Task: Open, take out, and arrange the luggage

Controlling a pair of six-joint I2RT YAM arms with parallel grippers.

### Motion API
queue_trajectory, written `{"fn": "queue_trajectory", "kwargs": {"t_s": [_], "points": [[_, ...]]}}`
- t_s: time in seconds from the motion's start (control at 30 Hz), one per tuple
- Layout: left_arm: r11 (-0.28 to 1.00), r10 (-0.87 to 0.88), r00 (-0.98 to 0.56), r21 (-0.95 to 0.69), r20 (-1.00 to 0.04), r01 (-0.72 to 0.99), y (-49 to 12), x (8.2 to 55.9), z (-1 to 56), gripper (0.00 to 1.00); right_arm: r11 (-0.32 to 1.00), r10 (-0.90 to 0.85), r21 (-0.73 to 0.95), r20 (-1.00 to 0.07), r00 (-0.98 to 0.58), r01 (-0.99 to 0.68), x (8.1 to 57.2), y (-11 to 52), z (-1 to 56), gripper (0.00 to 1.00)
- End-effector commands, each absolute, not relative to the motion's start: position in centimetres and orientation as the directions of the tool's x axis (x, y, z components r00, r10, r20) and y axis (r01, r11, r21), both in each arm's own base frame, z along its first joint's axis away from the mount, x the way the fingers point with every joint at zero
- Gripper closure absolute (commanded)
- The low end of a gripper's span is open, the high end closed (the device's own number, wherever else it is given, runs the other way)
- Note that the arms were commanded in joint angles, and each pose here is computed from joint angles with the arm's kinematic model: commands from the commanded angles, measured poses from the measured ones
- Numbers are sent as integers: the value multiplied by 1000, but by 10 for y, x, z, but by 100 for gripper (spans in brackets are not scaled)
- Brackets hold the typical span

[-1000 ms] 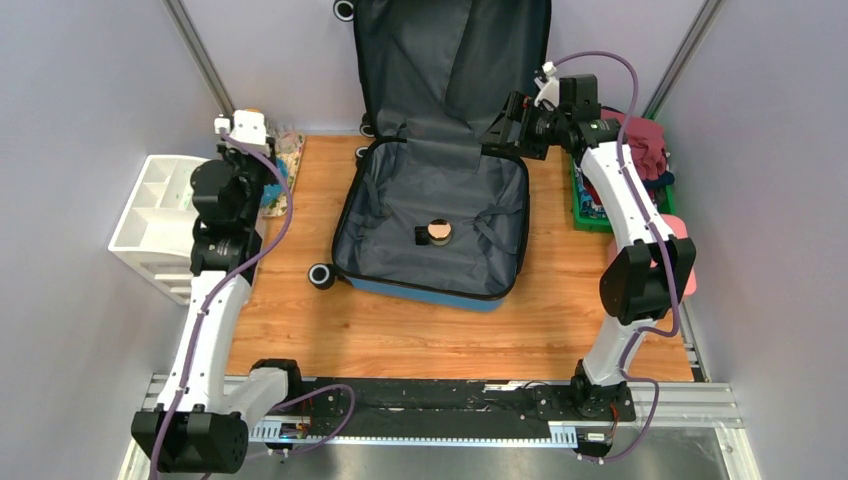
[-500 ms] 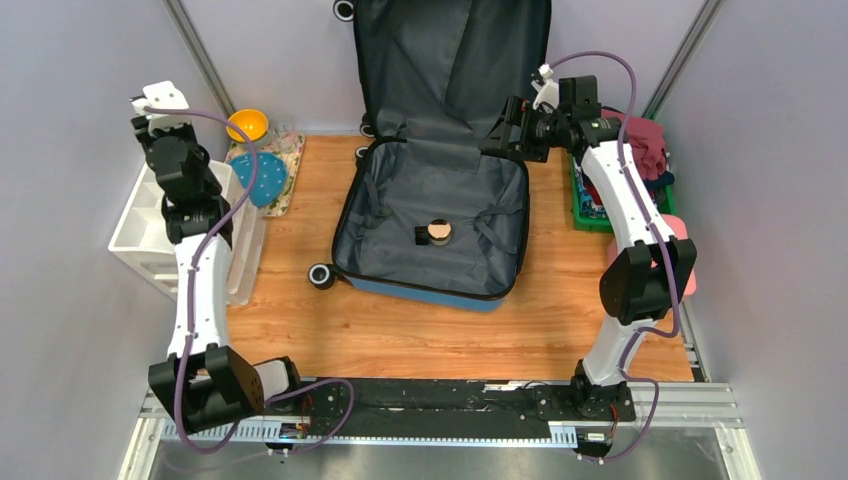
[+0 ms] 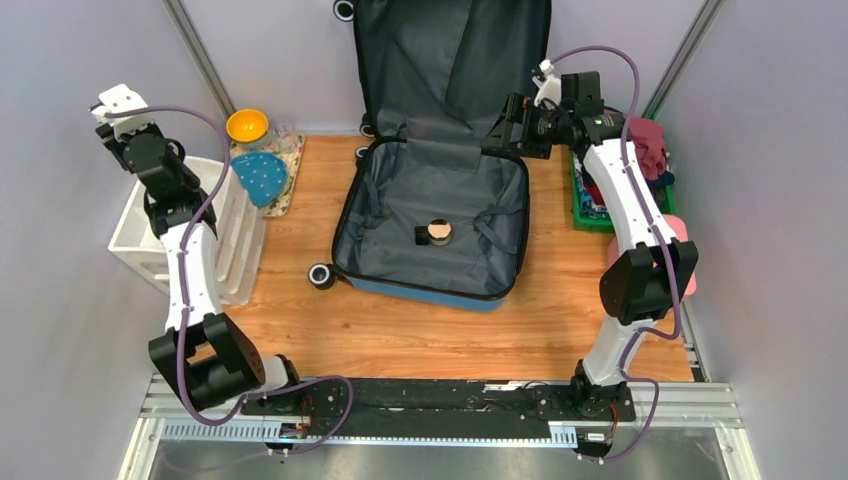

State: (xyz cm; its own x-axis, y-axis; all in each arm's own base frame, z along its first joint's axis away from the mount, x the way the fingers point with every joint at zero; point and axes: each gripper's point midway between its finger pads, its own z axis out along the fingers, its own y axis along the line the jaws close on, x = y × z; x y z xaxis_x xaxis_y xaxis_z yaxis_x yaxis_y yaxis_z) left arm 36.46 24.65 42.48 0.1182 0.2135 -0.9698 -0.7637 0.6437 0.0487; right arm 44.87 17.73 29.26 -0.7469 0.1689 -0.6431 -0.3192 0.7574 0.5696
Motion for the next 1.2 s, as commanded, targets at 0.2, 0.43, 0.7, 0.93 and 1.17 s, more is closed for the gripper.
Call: {"fn": "queue_trajectory", "kwargs": {"t_s": [0.2, 0.43, 0.7, 0.93, 1.17], "points": [[670, 185, 205, -29, -961, -742, 261, 383, 415, 100, 765, 146, 518, -718, -681, -382, 442, 177, 324, 2], [681, 166, 192, -28, -967, -732, 271, 398, 395, 100, 770, 134, 507, -722, -679, -388, 437, 176, 323, 2], [732, 150, 174, -9, -973, -681, 270, 421, 374, 100, 774, 106, 485, -734, -671, -408, 433, 180, 320, 2], [750, 105, 183, -43, -978, -660, 264, 419, 375, 42, 762, 37, 425, -783, -621, -489, 432, 183, 324, 2], [760, 114, 185, -34, -976, -649, 254, 406, 391, 23, 721, -56, 374, -808, -586, -584, 429, 190, 321, 1]]}}
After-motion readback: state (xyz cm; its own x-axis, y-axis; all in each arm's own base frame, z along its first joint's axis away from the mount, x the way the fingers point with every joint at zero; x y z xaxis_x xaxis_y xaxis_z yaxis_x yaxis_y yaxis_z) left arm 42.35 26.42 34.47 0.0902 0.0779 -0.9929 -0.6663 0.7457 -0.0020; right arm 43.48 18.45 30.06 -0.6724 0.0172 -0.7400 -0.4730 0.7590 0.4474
